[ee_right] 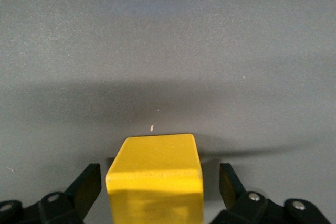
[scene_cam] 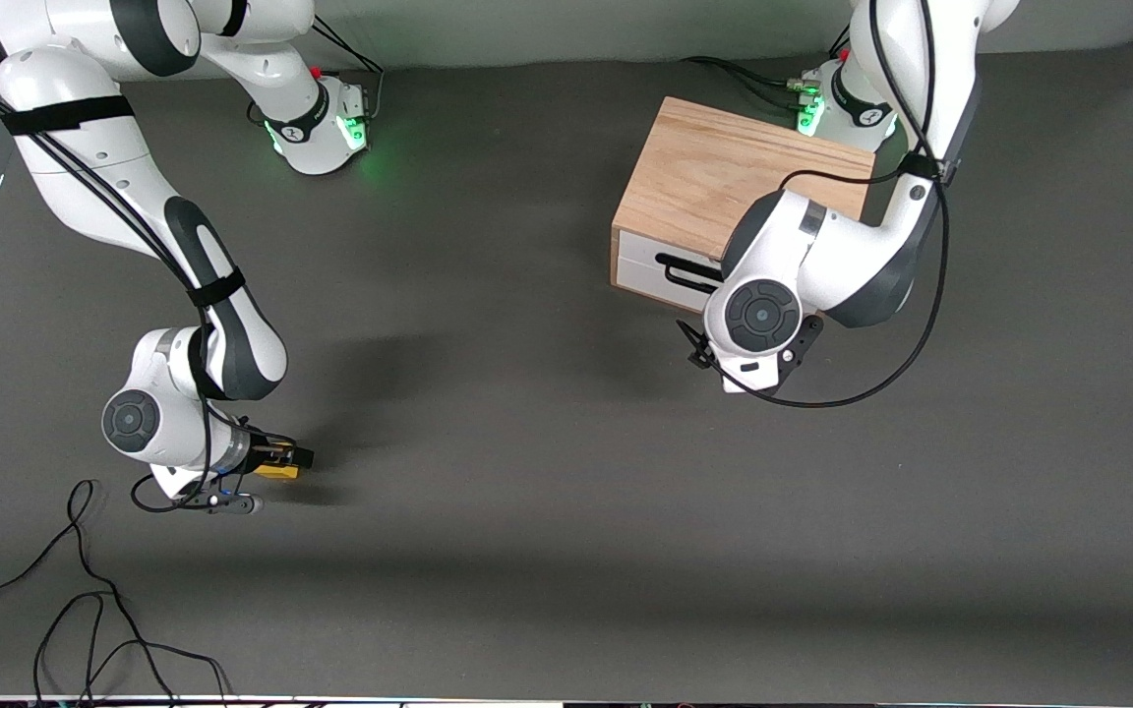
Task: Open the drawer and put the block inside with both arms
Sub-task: 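Hook the left gripper onto the black drawer handle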
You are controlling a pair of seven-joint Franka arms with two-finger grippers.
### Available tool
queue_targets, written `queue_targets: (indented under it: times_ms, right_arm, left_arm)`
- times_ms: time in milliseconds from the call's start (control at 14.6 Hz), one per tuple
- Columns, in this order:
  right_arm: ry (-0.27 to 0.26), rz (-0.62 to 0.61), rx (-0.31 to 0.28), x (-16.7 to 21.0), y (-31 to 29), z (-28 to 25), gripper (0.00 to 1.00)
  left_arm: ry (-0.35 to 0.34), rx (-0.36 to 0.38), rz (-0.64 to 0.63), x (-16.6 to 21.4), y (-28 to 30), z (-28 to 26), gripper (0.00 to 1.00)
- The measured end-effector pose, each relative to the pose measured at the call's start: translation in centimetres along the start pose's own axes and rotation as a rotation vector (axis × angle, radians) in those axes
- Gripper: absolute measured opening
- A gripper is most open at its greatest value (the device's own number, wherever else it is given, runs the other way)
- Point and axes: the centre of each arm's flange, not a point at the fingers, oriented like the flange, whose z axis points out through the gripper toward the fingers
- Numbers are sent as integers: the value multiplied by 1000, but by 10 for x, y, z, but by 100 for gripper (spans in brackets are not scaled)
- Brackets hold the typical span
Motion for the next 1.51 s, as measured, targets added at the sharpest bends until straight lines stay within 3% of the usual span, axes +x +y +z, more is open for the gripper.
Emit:
queue_targets:
  times_ms: [824,1098,1167,1304,1373,1510]
  right_arm:
    - [-10,0,-1,-1,0,7,87]
    - [-6,0,-1,0,0,6,83]
    - [-4,0,0,1,0,5,75]
    - [0,0,0,2,0,4,70]
    - [4,0,0,4,0,2,59]
    - [9,0,1,5,-1,0,56]
  left_arm:
    - [4,55,-61,-11,-1,29,100]
    - [40,54,-117,-20,0,30,100]
    - [62,56,-120,-23,1,30,100]
    - [85,57,-122,-25,2,30,100]
    - [87,55,-126,-24,3,30,100]
    - [87,39,-131,-23,6,31,100]
